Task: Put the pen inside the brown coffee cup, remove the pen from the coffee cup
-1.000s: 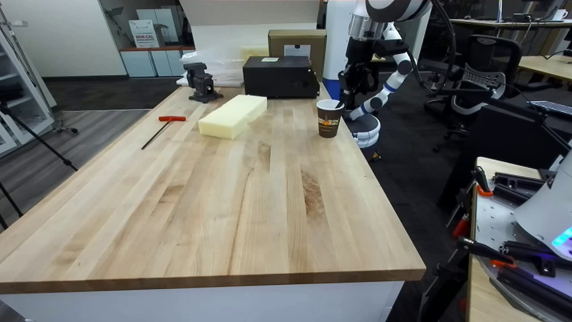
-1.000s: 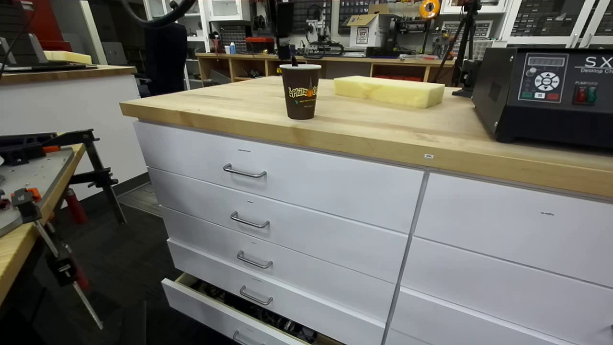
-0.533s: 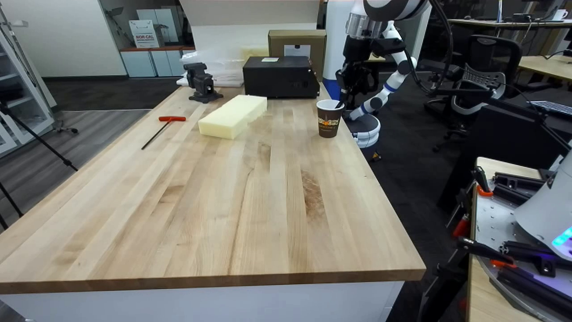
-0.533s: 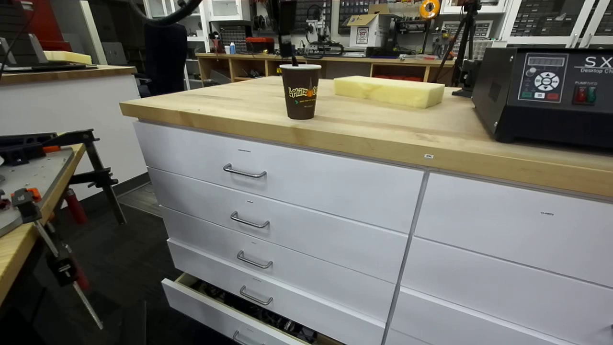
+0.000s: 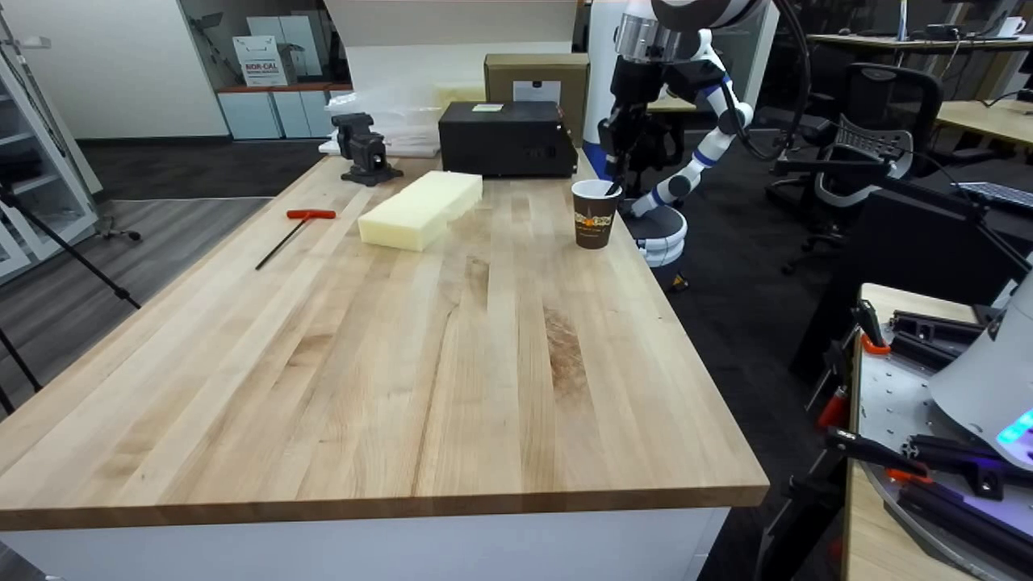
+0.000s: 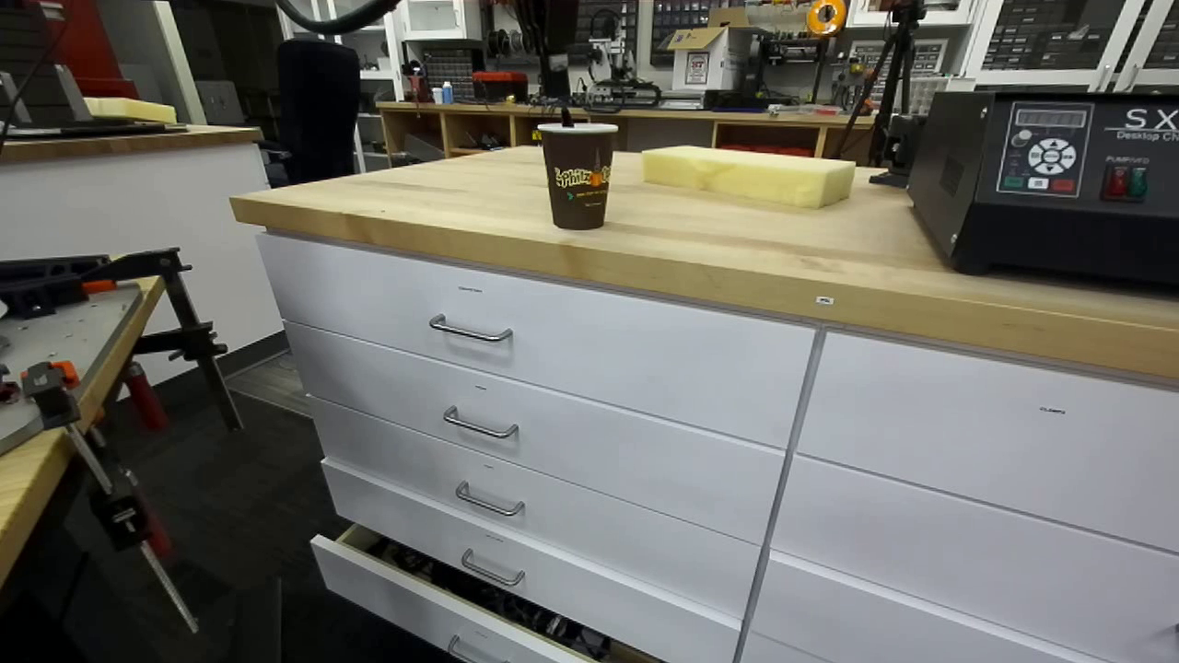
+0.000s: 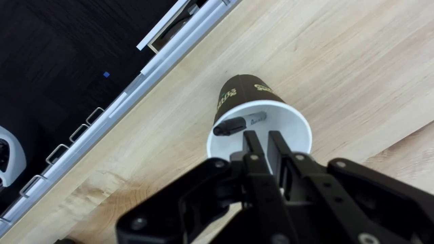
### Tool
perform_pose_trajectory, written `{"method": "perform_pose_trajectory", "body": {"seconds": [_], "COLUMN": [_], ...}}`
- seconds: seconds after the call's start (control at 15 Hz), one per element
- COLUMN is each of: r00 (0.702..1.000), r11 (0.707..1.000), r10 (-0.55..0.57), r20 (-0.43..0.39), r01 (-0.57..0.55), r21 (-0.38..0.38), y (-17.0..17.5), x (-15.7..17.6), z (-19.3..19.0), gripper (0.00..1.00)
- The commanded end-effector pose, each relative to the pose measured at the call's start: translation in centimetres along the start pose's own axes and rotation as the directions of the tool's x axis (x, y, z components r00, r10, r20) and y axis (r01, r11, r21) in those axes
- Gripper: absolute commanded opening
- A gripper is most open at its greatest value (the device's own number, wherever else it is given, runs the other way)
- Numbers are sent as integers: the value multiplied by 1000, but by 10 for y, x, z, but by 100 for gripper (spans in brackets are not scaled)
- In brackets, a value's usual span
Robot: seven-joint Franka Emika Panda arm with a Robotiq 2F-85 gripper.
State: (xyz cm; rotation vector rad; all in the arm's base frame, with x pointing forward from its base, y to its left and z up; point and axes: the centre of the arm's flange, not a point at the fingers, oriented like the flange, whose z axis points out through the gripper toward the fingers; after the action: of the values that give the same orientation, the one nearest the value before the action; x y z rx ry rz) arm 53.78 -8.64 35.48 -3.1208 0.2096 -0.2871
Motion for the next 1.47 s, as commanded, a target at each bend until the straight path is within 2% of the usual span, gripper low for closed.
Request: {"method": "perform_pose_trajectory", "body": {"seconds": [0.0, 0.33, 0.53, 0.8, 0.87, 0.93, 1.0, 1.4], "r00": [999, 998, 999, 999, 999, 999, 999, 999], "r11": [999, 996, 997, 1000, 1000, 1000, 1000, 1000], "r10": [-31, -58, -47, -23, -20, -16, -14, -1], "r20": [8, 13, 20, 41, 43, 45, 47, 53], "r01": [31, 59, 49, 24, 20, 16, 14, 1], "r21": [-30, -73, -55, -19, -14, -10, -7, 2], "y": [4, 12, 16, 16, 16, 16, 16, 16], "x": [2, 2, 1, -1, -2, -2, -2, -3], "z": [-6, -3, 1, 6, 7, 8, 9, 13], "gripper": [44, 76, 96, 100, 84, 75, 72, 31]}}
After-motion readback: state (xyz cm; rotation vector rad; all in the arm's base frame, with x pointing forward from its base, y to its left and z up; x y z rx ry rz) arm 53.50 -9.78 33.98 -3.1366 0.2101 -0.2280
